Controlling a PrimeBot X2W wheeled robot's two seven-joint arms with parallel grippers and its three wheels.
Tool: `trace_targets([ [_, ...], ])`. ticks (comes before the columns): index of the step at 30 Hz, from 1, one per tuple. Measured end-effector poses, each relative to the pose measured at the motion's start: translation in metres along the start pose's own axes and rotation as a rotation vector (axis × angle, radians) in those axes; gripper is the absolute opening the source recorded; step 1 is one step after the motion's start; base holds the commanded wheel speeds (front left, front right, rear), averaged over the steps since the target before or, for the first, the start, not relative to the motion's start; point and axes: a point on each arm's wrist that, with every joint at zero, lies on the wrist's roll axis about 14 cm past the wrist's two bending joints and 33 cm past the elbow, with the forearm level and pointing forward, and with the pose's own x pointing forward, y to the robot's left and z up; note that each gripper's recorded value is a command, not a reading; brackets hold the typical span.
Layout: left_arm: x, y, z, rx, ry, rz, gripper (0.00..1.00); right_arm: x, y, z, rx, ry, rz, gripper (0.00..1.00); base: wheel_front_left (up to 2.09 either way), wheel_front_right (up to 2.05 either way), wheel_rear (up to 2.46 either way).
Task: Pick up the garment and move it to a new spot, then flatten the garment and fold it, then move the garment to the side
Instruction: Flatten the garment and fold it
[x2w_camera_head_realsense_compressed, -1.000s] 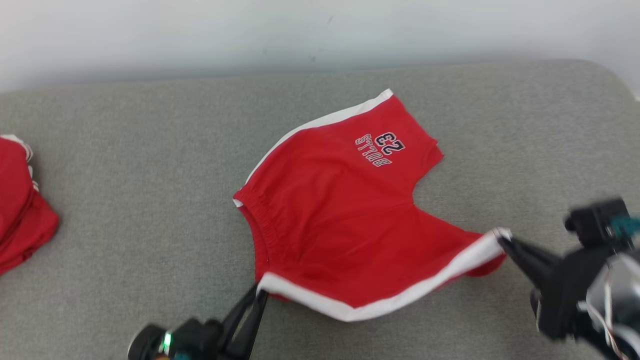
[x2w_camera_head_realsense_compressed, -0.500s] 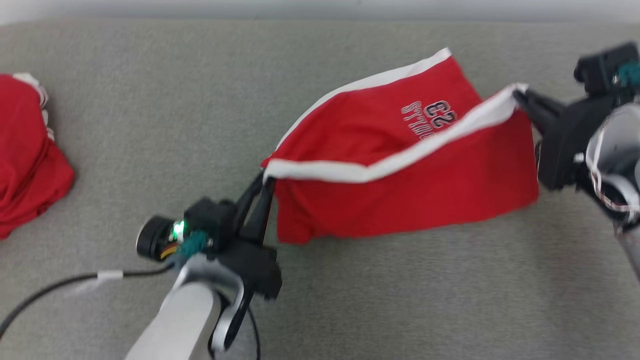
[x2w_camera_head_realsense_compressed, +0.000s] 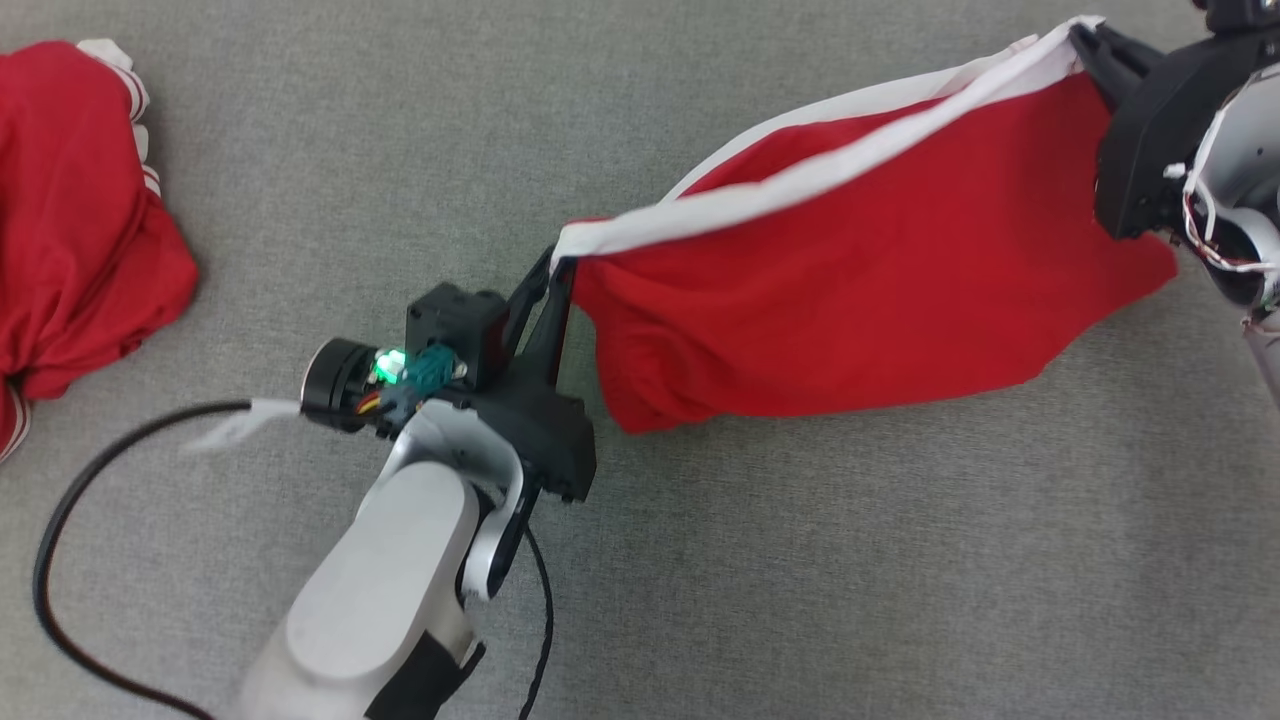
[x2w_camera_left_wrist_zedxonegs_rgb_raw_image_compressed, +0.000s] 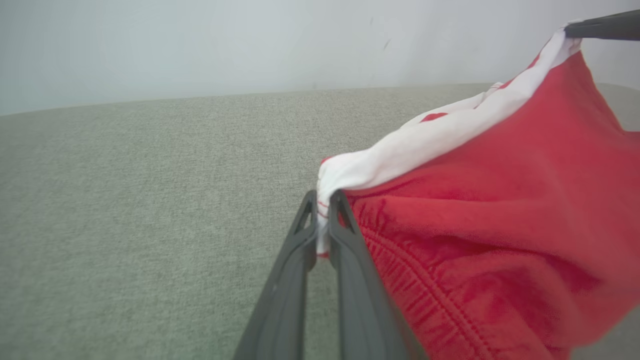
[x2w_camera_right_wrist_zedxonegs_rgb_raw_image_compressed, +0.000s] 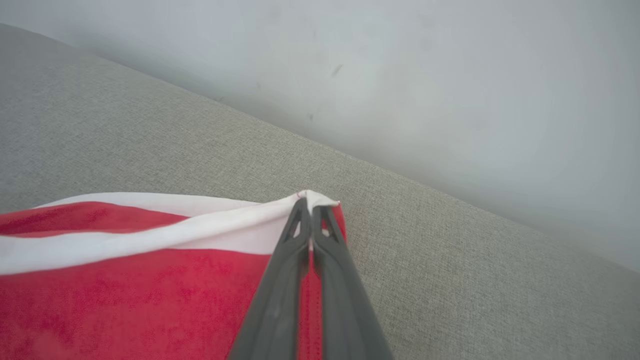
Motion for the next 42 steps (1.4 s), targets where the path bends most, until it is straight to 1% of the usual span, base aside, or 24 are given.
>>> trace_targets([
  [7, 0.012, 0.006, -0.001, 0.009, 0.031, 0.014, 0.0, 0.021, -0.007, -0.005, 0.002, 0.015, -0.025, 0.0, 0.0, 0.0, 0.0],
  [9, 0.015, 0.008, -0.001, 0.011, 0.034, 0.02, 0.0, 0.024, -0.009, -0.006, -0.019, 0.013, -0.033, 0.0, 0.0, 0.0, 0.0],
  [10, 0.016, 0.01, 0.0, 0.013, 0.03, 0.029, 0.22, 0.026, -0.008, -0.006, -0.021, 0.011, -0.032, 0.0, 0.0, 0.0, 0.0],
  [11, 0.018, 0.01, 0.002, 0.014, 0.023, 0.031, 0.39, 0.027, -0.006, -0.007, -0.022, 0.012, -0.029, 0.0, 0.0, 0.0, 0.0],
  [12, 0.019, 0.01, 0.002, 0.017, 0.023, 0.03, 0.89, 0.029, -0.004, -0.008, -0.021, 0.012, -0.025, 0.0, 0.0, 0.0, 0.0],
  [13, 0.02, 0.009, 0.001, 0.018, 0.026, 0.028, 1.0, 0.03, -0.002, -0.008, -0.021, 0.01, -0.022, 0.0, 0.0, 0.0, 0.0],
  [14, 0.021, 0.009, 0.0, 0.02, 0.028, 0.027, 1.0, 0.031, -0.001, -0.008, -0.022, 0.006, -0.02, 0.0, 0.0, 0.0, 0.0],
  [15, 0.021, 0.009, 0.0, 0.021, 0.03, 0.026, 1.0, 0.032, 0.0, -0.007, -0.021, -0.006, -0.02, 0.04, 0.0, 0.0, 0.0],
  [16, 0.022, 0.009, -0.001, 0.021, 0.03, 0.026, 1.0, 0.033, -0.001, -0.005, -0.016, -0.019, -0.022, 0.59, 0.0, 0.0, 0.0],
  [17, 0.022, 0.008, -0.001, 0.019, 0.025, 0.023, 1.0, 0.034, -0.003, -0.002, -0.012, -0.028, -0.028, 1.0, 0.0, 0.0, 0.0],
  [21, 0.023, 0.011, 0.011, 0.025, -0.034, 0.037, 1.0, 0.035, -0.005, 0.006, -0.005, -0.073, -0.035, 1.0, 0.0, 0.0, 0.0],
  [23, 0.021, 0.013, 0.017, 0.035, -0.065, 0.042, 1.0, 0.034, -0.01, 0.011, 0.023, -0.087, -0.048, 1.0, 0.0, 0.0, 0.0],
  [27, 0.005, 0.028, 0.03, 0.046, -0.157, 0.078, 1.0, 0.027, -0.017, 0.015, 0.102, -0.069, -0.07, 1.0, 0.0, 0.0, 0.0],
  [28, -0.001, 0.03, 0.032, 0.046, -0.175, 0.081, 1.0, 0.025, -0.015, 0.011, 0.113, -0.04, -0.068, 1.0, 0.0, 0.0, 0.0],
  [29, -0.015, 0.033, 0.03, 0.042, -0.193, 0.084, 1.0, 0.019, -0.014, 0.0, 0.129, 0.026, -0.07, 1.0, 0.0, 0.0, 0.0],
  [33, -0.046, 0.032, 0.028, 0.004, -0.225, 0.075, 1.0, 0.003, -0.022, -0.025, 0.178, 0.158, -0.095, 1.0, 0.0, 0.0, 0.0],
  [36, -0.069, 0.031, 0.027, -0.032, -0.246, 0.077, 1.0, -0.008, -0.028, -0.038, 0.216, 0.223, -0.113, 1.0, 0.0, 0.0, 0.0],
  [39, -0.091, 0.034, 0.026, -0.06, -0.264, 0.105, 1.0, -0.009, -0.023, -0.053, 0.255, 0.279, -0.106, 1.0, 0.0, 0.0, 0.0],
  [42, -0.109, 0.042, 0.021, -0.076, -0.265, 0.16, 1.0, -0.005, -0.019, -0.06, 0.287, 0.31, -0.095, 1.0, 0.0, 0.0, 0.0],
])
